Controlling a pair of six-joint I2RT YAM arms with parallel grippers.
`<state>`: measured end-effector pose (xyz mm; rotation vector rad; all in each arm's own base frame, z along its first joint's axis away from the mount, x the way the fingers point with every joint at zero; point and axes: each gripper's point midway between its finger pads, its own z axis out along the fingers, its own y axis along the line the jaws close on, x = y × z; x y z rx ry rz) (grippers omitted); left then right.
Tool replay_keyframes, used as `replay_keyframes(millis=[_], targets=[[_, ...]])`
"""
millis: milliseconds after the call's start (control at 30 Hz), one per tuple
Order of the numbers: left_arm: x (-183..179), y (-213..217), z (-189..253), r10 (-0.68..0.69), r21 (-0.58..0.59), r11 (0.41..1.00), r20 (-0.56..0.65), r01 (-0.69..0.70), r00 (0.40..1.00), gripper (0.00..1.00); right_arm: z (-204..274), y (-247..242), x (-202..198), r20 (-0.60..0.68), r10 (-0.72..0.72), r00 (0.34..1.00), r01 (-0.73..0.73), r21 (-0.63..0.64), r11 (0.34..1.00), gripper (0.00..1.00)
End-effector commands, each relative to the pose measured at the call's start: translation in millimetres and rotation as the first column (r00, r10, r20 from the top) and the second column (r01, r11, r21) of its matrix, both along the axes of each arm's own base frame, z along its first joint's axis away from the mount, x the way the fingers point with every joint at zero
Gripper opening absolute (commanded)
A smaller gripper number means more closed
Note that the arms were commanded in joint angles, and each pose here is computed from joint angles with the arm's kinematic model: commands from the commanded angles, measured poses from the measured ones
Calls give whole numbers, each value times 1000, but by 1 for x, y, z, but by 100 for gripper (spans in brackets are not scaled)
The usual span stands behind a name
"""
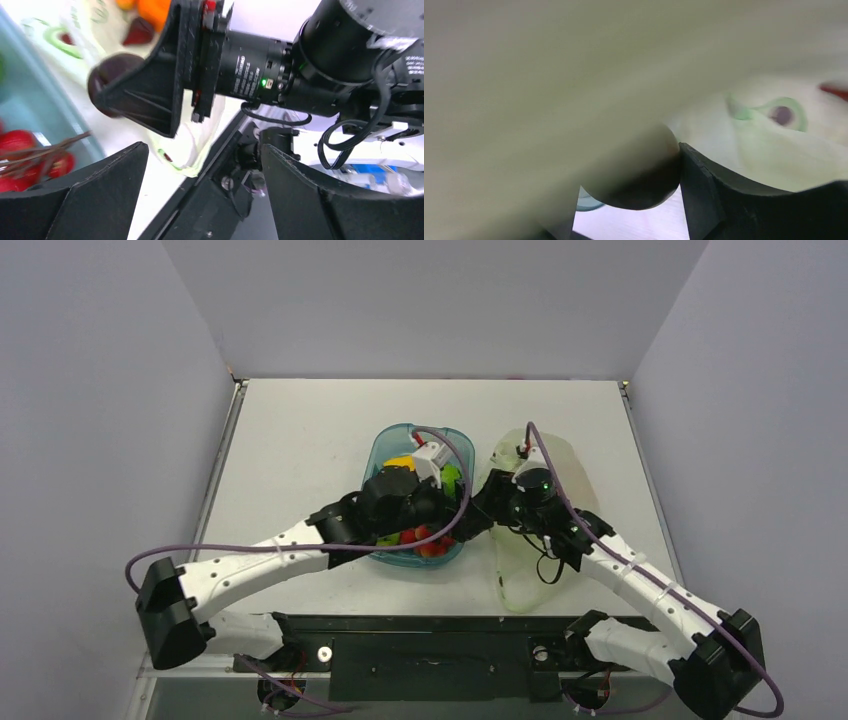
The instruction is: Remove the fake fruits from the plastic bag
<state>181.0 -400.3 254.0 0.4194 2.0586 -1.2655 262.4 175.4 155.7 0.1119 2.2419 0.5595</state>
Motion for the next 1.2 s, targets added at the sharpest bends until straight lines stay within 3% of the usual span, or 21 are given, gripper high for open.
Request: replay_keyframes(millis=[0, 100, 367, 600, 733, 867, 1067, 1167], targets=[[27, 69, 16, 235, 106, 962, 155, -253, 959, 82, 44, 57, 15, 108, 74, 991, -87, 123, 989, 3], [28, 109, 11, 331, 138, 924, 177, -356, 927, 84, 54, 81, 22, 117, 113, 987, -127, 123, 984, 3], [23, 196, 34, 554, -1, 826, 181, -563, 813, 90, 51, 135, 75, 133, 120, 984, -140, 149, 979, 7], [20, 207, 30, 569, 23, 814, 170, -580, 805, 91, 36, 166, 145, 158, 60, 986, -69, 53, 996, 15], [17, 203, 23, 557, 31, 823, 146, -567, 817, 91, 21, 172, 174, 159, 36, 987, -35, -14, 999, 28], [14, 196, 16, 538, 24, 839, 115, -544, 835, 91, 3, 176, 189, 138, 51, 989, -43, -62, 997, 51], [14, 184, 7, 510, 36, 857, 97, -515, 855, 91, 10, 163, 183, 136, 79, 988, -67, -92, 993, 75], [17, 176, 7, 497, 25, 865, 93, -501, 863, 91, 10, 158, 173, 130, 118, 984, -105, -107, 989, 81]])
